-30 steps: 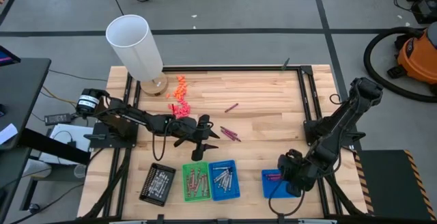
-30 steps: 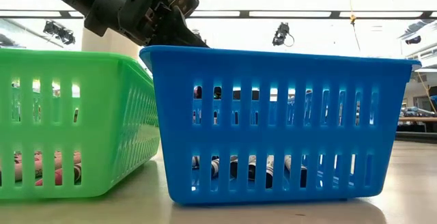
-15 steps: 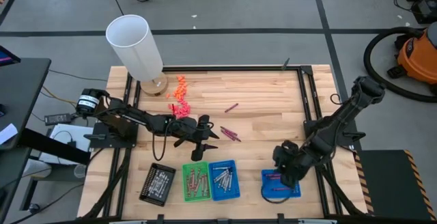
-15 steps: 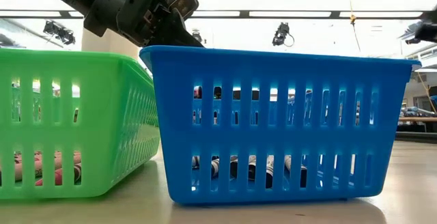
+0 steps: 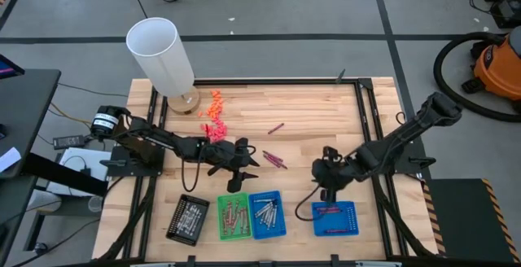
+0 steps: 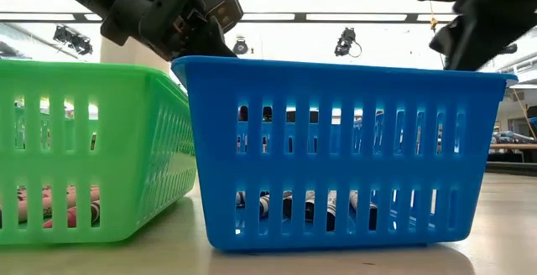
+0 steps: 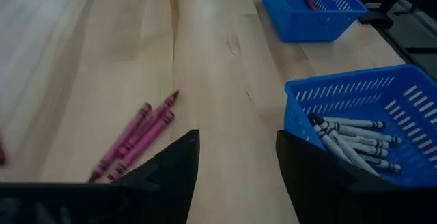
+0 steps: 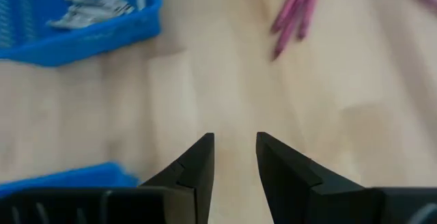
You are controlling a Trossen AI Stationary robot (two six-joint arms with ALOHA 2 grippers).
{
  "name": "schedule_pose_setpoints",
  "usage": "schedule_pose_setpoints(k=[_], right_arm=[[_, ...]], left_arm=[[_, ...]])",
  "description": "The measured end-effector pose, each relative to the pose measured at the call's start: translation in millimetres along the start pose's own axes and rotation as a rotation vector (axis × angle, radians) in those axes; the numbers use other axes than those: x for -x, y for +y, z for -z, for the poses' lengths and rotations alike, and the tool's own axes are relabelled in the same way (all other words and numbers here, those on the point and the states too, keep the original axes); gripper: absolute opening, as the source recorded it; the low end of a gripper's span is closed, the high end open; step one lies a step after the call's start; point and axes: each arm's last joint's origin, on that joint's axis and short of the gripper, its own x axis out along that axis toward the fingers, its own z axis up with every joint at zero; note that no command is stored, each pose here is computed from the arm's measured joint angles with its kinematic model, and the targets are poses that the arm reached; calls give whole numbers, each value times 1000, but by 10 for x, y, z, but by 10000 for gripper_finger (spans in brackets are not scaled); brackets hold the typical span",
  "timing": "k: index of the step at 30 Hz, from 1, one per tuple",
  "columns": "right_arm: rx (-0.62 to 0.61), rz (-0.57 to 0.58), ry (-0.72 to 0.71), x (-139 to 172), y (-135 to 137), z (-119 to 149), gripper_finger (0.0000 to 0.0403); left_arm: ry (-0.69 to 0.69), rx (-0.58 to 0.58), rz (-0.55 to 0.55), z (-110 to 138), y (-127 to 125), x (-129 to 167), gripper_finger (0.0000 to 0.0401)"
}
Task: Sort crayons
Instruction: Put the red crayon into the right blue bin
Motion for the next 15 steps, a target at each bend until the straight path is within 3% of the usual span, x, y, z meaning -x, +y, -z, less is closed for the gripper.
schedule_pose_setpoints(k=[5,11,15], right_arm=[[66,59,-67,-57,-160,-162,119],[96,41,-127,-125,-403,-393,119],[99,21,-163,-169,-561,-519,118]], left_arm=[[24,43,15,17,-62,15,205],[-19,-64,44,-55,-311,108,199],[10,-87,32,-51,-347,167,185]])
